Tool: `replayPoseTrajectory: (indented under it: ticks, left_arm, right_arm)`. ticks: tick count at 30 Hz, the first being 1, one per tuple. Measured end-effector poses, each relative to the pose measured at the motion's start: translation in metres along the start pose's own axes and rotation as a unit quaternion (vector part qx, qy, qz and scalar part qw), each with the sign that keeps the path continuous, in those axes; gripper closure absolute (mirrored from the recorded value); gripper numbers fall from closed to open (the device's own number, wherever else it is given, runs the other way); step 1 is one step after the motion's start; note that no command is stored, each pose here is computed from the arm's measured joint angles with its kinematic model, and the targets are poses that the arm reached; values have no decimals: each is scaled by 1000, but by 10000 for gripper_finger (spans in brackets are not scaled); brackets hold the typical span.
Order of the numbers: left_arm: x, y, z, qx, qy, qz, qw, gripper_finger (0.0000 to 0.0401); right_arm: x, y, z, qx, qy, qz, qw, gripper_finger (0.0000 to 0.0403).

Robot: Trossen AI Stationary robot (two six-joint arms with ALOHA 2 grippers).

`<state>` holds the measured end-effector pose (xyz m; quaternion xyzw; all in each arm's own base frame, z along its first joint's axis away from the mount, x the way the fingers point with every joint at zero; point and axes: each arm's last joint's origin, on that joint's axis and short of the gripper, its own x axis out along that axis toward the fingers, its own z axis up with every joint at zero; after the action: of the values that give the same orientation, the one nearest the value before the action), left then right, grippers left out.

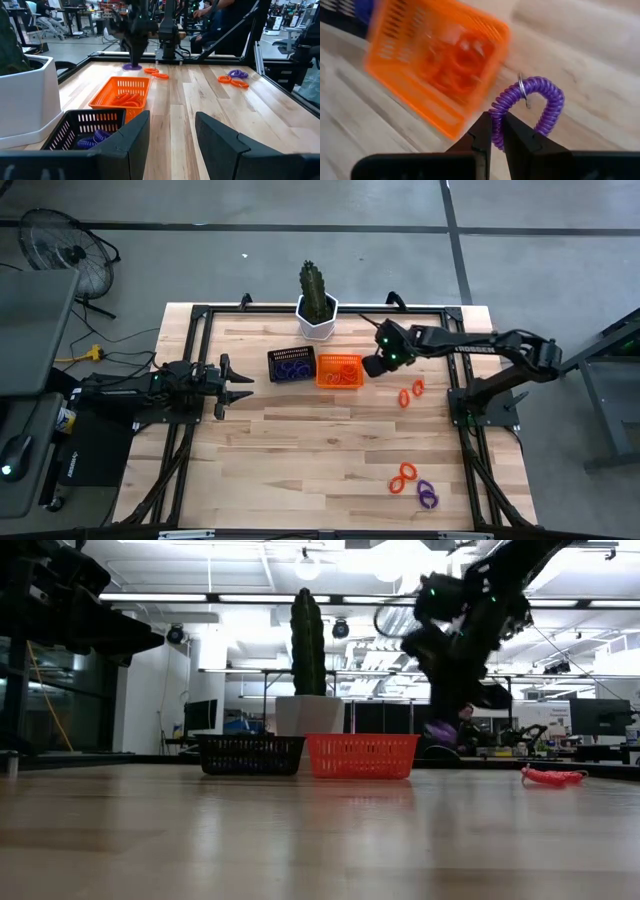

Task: Sort spring keychains
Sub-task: Put the purple spring keychain in the black bin

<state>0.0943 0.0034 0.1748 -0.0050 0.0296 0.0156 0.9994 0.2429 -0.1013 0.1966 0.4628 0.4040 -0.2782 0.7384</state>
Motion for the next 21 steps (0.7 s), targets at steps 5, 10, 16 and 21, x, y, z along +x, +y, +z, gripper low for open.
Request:
replayPoseTrajectory:
  ticks: [5,10,16,21]
  left_arm:
    - [0,0,0,0,0,0,1000,245]
    - [0,0,0,0,0,0,1000,245]
    - [0,0,0,0,0,0,1000,245]
    - [0,0,0,0,0,0,1000,245]
  right_arm:
    - [-17,27,13,-35,-31,30,998,372]
    - [-35,55,24,-96,-35,43,994,372]
    - [-37,86,37,-179,8,13,984,372]
    - [-16,107,47,-230,54,-15,972,372]
